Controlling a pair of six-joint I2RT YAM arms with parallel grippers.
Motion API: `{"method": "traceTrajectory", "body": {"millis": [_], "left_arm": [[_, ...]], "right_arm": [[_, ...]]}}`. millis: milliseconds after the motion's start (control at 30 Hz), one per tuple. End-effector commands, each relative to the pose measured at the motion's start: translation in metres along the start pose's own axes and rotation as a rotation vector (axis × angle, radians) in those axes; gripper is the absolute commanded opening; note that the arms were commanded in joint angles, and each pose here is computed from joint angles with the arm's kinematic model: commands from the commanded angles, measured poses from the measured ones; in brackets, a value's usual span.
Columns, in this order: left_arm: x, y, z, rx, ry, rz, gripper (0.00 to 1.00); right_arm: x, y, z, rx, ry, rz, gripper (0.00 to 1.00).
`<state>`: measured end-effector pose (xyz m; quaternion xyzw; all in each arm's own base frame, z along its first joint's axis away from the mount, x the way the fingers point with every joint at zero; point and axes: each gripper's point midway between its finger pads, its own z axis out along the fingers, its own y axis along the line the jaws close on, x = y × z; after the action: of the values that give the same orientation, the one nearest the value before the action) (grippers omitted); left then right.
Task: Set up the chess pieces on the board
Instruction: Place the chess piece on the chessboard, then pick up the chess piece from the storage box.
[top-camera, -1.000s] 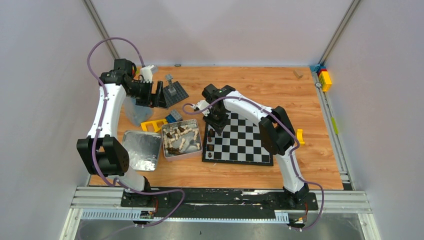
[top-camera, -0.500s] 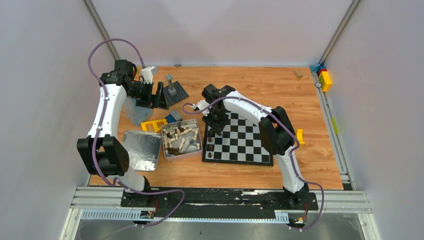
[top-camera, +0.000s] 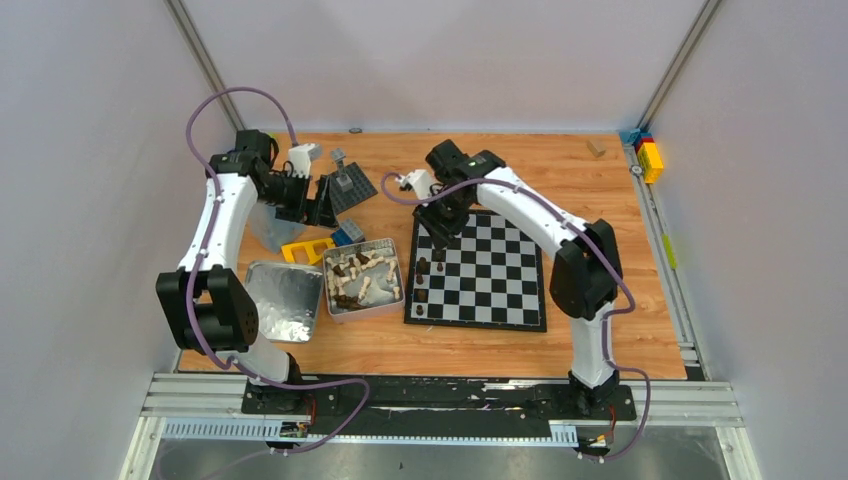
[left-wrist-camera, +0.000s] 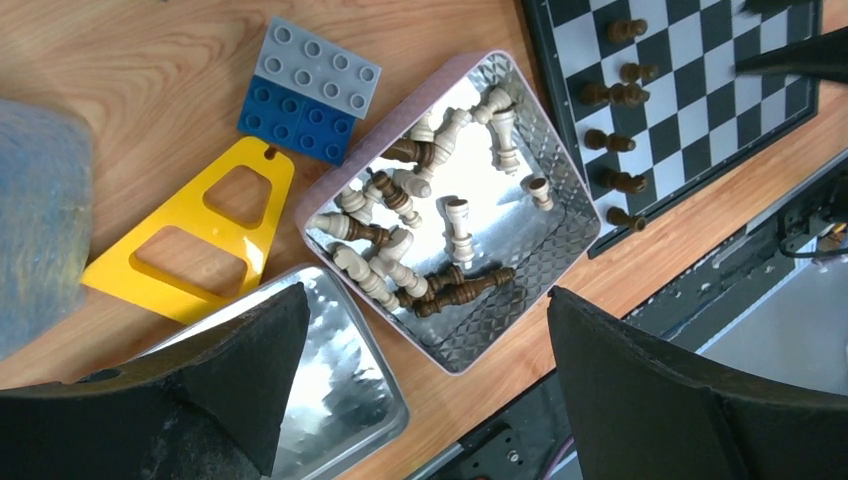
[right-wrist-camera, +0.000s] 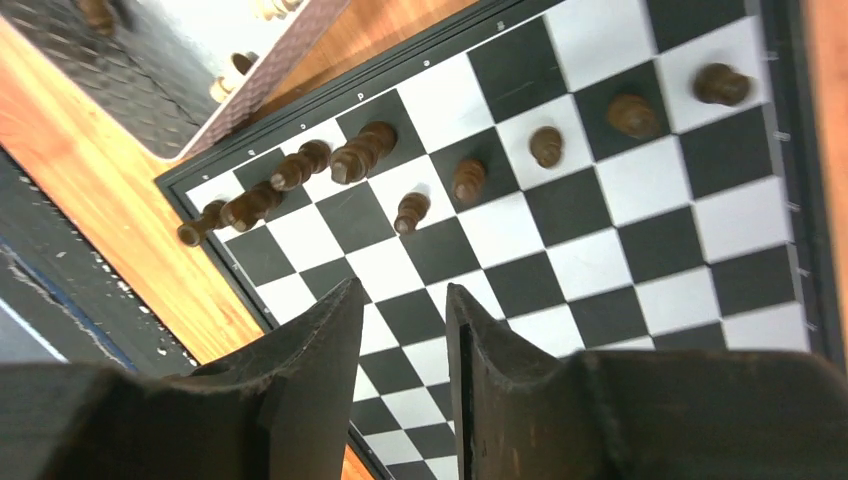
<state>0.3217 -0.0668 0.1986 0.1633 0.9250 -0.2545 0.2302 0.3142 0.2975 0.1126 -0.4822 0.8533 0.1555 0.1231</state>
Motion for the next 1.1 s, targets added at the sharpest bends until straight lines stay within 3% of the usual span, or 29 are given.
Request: {"method": "traceTrajectory", "body": {"millis": [0, 300, 600, 900, 1067], "left_arm": [[-0.004, 0.001, 0.001, -0.006, -0.067, 0.119, 0.95], [0.01, -0.018, 0.029, -0.086, -0.052, 0.362, 0.91], [0.03, -0.02, 0.07, -0.208, 0.047, 0.549, 0.8], [0.048, -0.008, 0.094, -0.259, 0.161, 0.568, 0.59], [0.056, 0.002, 0.098, -0.289, 0.203, 0.569, 0.53]], "right_arm": [[-0.022, -0.002, -0.058, -0.025, -0.201, 0.015, 0.38], [-0.007, -0.047, -0.089, -0.03, -0.407, 0.101, 0.34], [0.03, -0.076, -0.086, -0.038, -0.474, 0.181, 0.31], [0.049, -0.074, -0.065, -0.072, -0.459, 0.206, 0.27], [0.052, -0.075, -0.061, -0.074, -0.454, 0.207, 0.26]]}}
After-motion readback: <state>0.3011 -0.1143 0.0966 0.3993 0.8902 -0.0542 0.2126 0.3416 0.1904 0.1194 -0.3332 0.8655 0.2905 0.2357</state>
